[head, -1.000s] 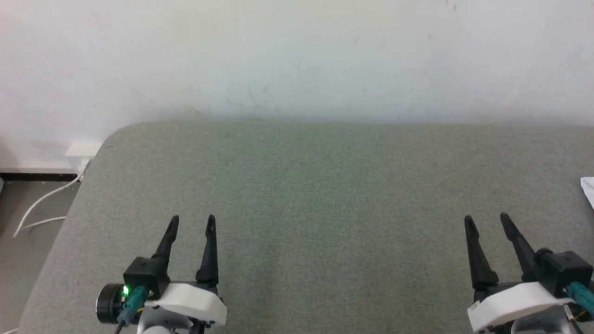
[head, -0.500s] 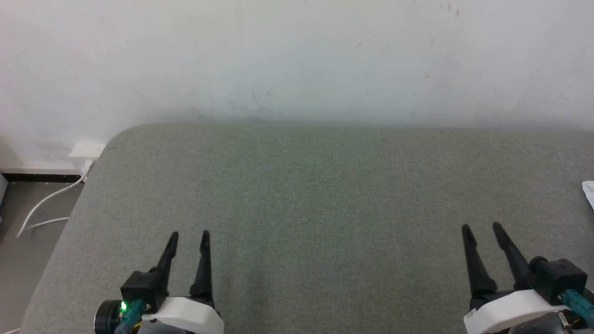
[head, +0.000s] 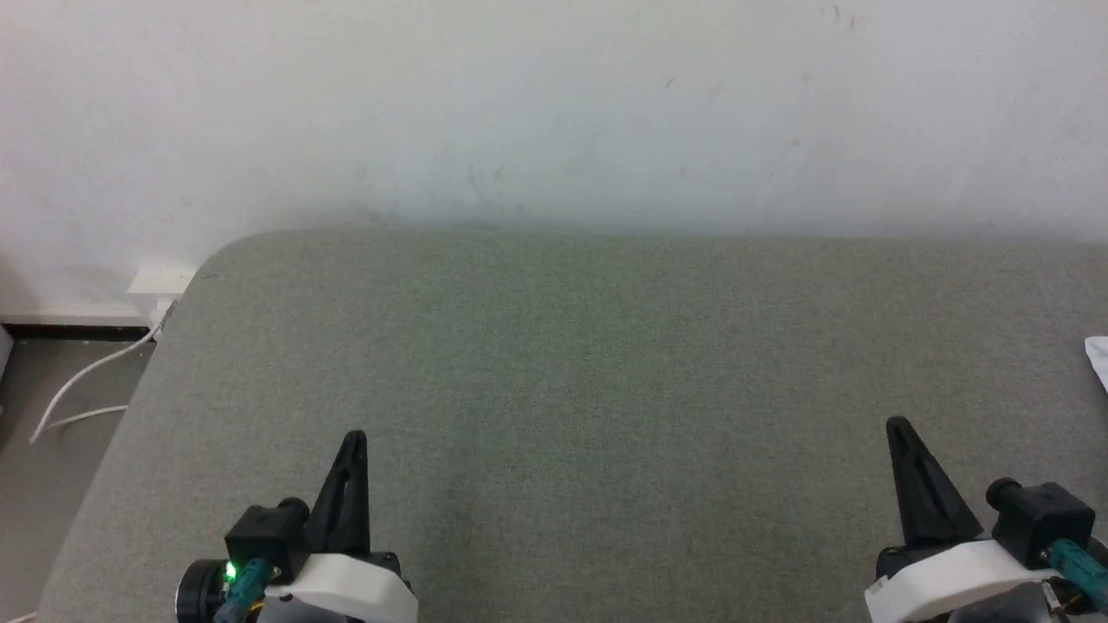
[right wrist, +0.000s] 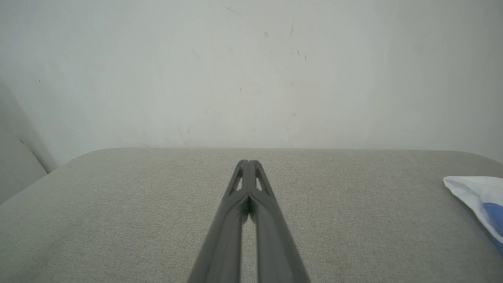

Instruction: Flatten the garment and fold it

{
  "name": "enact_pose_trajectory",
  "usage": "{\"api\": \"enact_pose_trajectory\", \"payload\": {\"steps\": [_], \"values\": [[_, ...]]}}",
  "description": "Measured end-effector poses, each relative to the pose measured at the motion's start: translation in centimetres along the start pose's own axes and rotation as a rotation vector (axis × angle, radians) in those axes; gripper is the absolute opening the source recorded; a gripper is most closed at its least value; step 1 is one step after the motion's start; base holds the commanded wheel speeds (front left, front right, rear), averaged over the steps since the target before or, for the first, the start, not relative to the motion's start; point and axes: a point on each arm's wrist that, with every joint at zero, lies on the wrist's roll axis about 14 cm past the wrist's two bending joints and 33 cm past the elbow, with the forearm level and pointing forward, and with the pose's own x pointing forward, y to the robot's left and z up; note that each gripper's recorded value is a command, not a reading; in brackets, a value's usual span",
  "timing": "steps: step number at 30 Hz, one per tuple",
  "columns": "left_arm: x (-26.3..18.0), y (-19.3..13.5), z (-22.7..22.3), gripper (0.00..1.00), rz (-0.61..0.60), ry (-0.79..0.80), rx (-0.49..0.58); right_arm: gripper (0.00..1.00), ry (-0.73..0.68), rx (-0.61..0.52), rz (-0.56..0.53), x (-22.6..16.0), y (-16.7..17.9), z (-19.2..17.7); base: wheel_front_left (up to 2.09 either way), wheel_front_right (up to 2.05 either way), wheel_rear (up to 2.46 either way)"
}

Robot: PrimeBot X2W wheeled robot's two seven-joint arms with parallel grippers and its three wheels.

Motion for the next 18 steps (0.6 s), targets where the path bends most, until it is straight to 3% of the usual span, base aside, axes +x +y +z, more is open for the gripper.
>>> {"api": "enact_pose_trajectory", "payload": {"steps": [18], "values": [[0.41, -0.42, -0.16, 0.0, -0.015, 0.024, 0.012, 0.0, 0.025, -0.014, -0.004, -0.1, -0.16, -0.44, 0.0, 0.0, 0.0]]}}
